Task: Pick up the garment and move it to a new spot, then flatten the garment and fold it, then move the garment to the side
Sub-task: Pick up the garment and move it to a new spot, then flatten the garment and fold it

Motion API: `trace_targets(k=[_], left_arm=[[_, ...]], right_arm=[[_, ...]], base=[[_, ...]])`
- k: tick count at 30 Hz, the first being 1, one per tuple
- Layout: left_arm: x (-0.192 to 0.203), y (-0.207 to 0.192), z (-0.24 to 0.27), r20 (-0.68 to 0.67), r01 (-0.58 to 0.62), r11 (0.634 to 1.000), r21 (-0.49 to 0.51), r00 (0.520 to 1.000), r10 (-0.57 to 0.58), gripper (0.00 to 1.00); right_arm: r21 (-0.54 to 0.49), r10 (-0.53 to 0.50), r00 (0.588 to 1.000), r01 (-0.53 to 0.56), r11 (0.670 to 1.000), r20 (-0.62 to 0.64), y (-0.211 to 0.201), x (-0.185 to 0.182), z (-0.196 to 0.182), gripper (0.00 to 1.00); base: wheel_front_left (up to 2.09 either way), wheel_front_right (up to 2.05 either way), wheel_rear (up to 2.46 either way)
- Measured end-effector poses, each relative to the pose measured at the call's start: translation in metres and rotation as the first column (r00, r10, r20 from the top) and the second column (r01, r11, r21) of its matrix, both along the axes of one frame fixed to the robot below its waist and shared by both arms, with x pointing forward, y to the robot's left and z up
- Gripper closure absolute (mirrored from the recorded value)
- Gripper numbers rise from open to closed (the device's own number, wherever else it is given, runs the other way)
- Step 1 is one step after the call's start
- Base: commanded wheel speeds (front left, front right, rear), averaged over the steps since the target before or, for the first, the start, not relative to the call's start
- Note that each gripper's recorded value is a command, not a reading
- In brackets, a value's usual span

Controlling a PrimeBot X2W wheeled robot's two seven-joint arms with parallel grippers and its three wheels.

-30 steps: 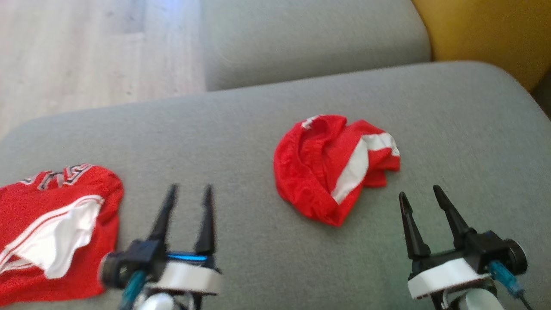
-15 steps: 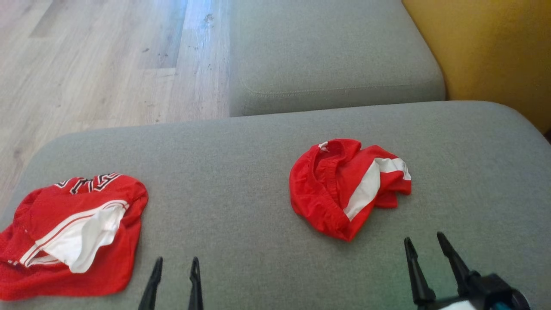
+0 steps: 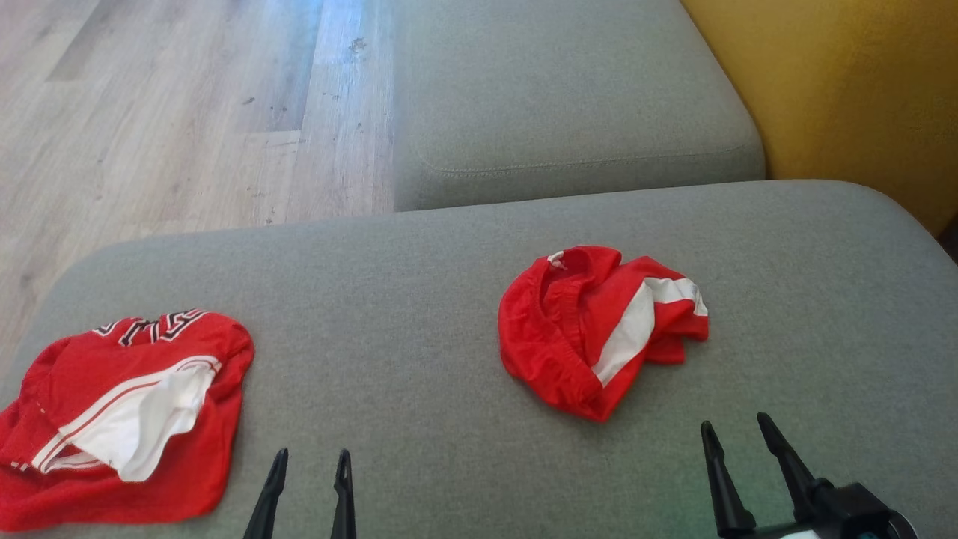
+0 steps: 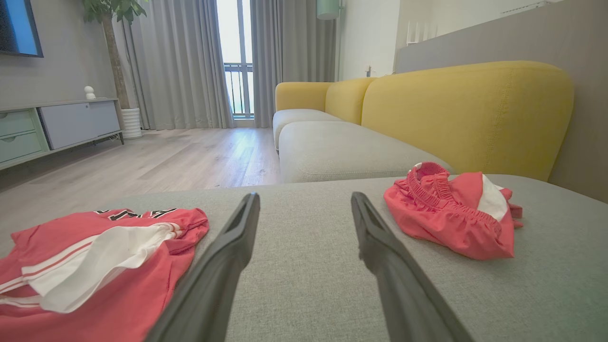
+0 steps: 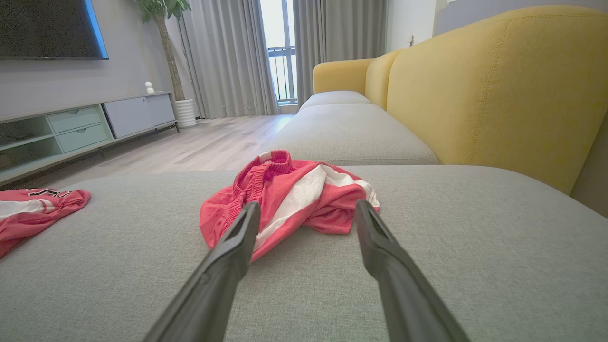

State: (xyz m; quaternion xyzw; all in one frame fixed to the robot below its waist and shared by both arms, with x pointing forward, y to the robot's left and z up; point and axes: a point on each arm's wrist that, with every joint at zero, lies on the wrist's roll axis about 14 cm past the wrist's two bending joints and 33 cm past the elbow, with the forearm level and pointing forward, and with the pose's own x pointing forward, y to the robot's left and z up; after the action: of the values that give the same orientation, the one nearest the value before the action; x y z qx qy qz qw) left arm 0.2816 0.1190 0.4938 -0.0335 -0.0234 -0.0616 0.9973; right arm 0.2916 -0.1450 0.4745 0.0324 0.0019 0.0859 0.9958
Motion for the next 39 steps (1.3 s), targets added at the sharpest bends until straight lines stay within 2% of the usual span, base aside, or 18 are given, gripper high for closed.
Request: trace_targets(k=[26,33,39], left_arm=[[0.000,-0.005,-0.004,-0.008,0.025,1.000,0.010,1.000,-0.025,0.00],[0.005,-0.020,-0.011,-0.034,0.085,0.996,0.038,0.996,-0.084,0.00],[0.015,-0.053,-0.016,-0.051,0.207,0.976,0.073,0.978,-0.204,0.00]], right_arm=[[0.001,-0.001,1.000,0.001,1.000,0.003,0.000,-0.003,0.000,0.00],[0.003,-0.024,1.000,0.024,1.000,-0.013,-0.006,-0.006,-0.004,0.00],[0.003,-0.057,0.998,0.057,0.998,-0.034,-0.015,-0.010,-0.010,0.00]], base=[[0.00,0.00,0.00],[0.00,0.00,0.00],[0.00,0.00,0.00]])
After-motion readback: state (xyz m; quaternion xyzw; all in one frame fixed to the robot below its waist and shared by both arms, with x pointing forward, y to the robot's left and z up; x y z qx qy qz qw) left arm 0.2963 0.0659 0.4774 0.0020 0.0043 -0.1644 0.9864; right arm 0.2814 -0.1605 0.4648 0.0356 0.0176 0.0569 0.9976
